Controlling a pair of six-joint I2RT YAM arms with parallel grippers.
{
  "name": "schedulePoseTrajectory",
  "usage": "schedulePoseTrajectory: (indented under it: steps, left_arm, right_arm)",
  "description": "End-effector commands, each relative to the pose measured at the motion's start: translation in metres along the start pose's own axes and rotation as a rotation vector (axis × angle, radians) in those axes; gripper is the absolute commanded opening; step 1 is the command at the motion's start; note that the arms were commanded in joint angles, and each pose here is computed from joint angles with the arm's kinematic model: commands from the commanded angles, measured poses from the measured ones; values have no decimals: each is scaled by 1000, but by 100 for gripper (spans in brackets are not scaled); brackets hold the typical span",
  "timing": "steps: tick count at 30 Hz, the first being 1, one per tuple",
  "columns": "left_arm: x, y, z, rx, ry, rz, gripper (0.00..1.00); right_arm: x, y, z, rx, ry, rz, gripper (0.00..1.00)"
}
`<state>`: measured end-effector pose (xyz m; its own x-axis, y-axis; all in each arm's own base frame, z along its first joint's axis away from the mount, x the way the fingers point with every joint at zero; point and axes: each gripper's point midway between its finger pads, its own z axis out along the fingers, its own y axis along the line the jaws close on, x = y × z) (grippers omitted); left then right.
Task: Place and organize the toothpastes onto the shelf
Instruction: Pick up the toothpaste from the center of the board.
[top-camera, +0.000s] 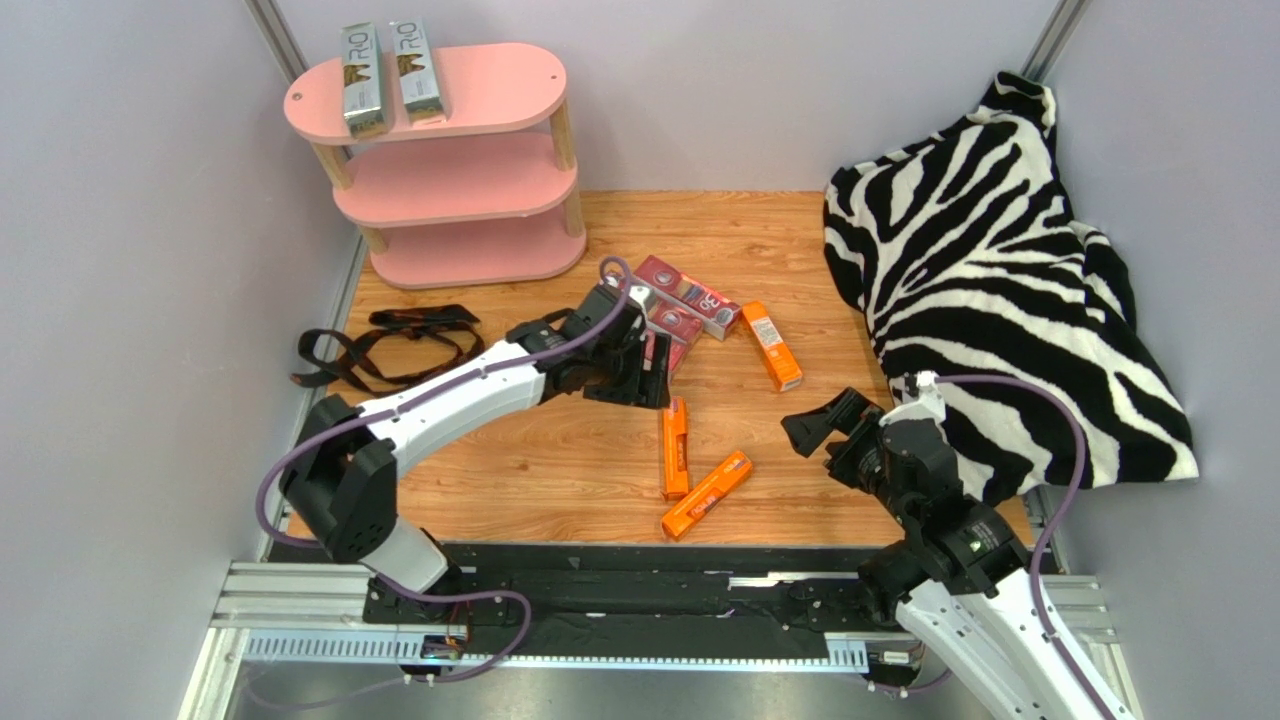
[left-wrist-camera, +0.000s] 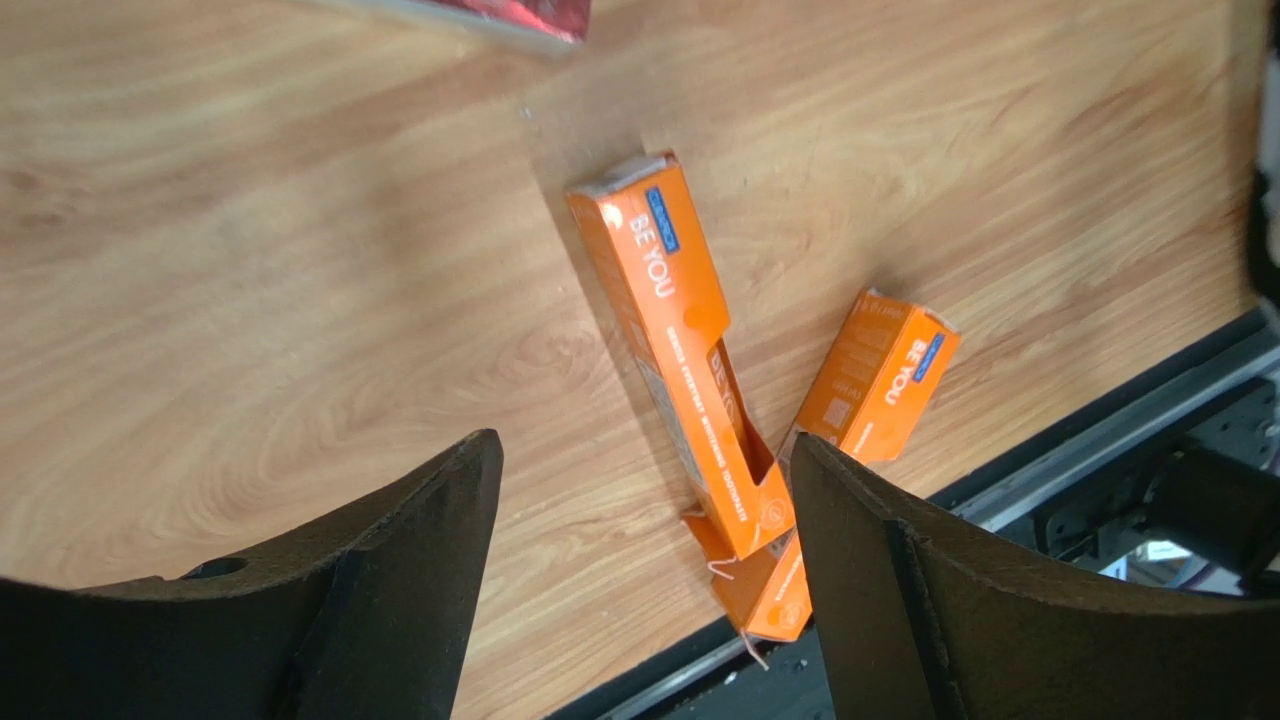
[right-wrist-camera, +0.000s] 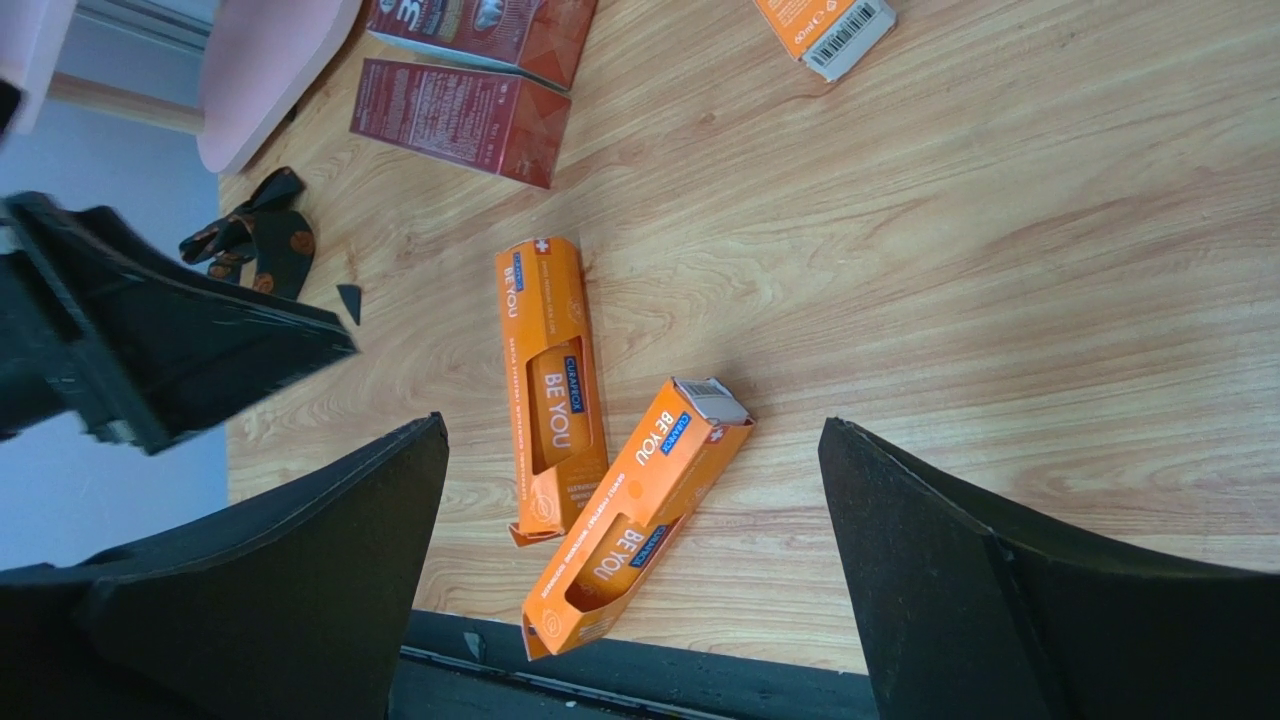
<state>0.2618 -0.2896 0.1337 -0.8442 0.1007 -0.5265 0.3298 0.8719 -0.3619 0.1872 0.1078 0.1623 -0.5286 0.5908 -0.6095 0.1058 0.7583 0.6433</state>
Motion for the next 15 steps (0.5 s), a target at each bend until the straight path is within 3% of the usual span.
schedulePoseTrajectory:
  steps: [1, 7, 15]
  left_arm:
    - [4, -28, 8, 4, 22, 17, 79]
    - [37, -44, 37, -29, 123, 57, 79]
    - [63, -32, 53, -106, 174, 58, 75]
  right_arm:
    - [-14, 17, -17, -78, -46, 10, 99]
    - [-15, 7, -20, -61, -78, 11, 99]
    - [-11, 5, -17, -59, -64, 18, 99]
